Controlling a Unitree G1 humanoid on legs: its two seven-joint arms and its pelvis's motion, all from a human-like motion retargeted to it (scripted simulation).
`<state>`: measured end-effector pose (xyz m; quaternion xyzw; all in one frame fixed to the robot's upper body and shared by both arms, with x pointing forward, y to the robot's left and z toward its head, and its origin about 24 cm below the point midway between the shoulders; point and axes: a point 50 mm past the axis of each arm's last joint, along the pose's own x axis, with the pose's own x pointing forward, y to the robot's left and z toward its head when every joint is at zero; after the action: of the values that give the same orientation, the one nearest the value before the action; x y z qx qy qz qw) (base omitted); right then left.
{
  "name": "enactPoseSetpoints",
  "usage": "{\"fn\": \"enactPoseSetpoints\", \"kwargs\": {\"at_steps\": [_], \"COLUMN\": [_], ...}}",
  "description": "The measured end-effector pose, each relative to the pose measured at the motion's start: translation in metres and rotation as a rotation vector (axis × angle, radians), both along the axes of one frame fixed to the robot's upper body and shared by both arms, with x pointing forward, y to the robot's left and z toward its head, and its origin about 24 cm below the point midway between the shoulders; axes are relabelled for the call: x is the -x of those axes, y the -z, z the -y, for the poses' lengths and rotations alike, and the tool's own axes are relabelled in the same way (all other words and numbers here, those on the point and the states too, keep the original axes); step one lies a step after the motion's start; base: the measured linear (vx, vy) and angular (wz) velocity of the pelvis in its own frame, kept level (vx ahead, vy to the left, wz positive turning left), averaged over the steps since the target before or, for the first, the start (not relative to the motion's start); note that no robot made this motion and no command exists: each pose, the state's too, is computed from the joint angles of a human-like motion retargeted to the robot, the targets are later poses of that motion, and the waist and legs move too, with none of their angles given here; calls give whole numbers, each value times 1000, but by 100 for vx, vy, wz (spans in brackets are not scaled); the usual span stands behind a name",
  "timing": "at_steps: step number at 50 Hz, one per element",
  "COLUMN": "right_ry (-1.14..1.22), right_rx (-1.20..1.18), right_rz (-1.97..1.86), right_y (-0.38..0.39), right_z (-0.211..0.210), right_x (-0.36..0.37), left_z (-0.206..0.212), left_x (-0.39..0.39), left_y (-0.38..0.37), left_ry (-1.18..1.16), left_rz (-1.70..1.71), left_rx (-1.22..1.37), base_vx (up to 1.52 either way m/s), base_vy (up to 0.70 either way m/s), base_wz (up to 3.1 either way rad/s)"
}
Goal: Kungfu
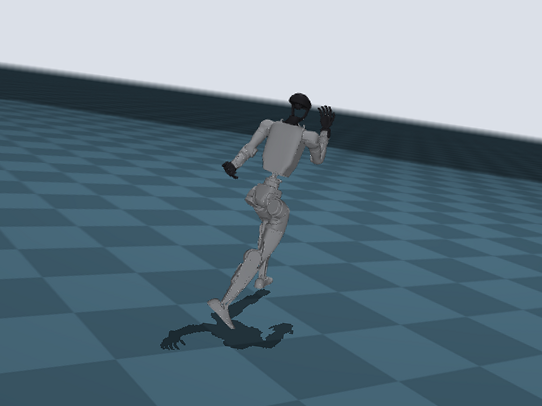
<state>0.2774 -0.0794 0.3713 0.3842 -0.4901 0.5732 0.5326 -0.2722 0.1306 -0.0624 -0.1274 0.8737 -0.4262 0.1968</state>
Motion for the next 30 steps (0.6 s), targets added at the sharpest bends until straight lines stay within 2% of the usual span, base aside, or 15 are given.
{"fn": "enactPoseSetpoints", "kwargs": {"at_steps": [2, 4, 8, 14, 21, 25, 30], "right_ry": [162, 281, 303, 203, 328, 372, 423], "right_rx": [-13, -123, -327, -262, -228, -217, -214], "right_rz": [43, 39, -36, -69, -160, -171, -199], "right_y": [-10, -16, -12, 9, 36, 40, 44], "right_z": [12, 29, 48, 40, 52, 61, 66], "right_x": [8, 17, 25, 20, 13, 13, 11], "left_z": [9, 7, -13, -77, -158, -174, -165], "left_x": [-5, -15, -45, -123, -180, -202, -203], "left_y": [2, 8, 31, 73, 72, 71, 76], "left_ry": [-53, -66, -9, 99, 319, 402, 383], "left_rz": [-9, -6, 116, 447, 623, 676, 736], "left_rx": [59, 121, 138, -59, -189, -184, -179], "base_vx": [54, 57, 53, 64, 55, 54, 51], "base_vy": [2, 3, -12, -42, 15, -6, 11], "base_wz": [6, 7, 75, 128, 114, 112, 94]}}
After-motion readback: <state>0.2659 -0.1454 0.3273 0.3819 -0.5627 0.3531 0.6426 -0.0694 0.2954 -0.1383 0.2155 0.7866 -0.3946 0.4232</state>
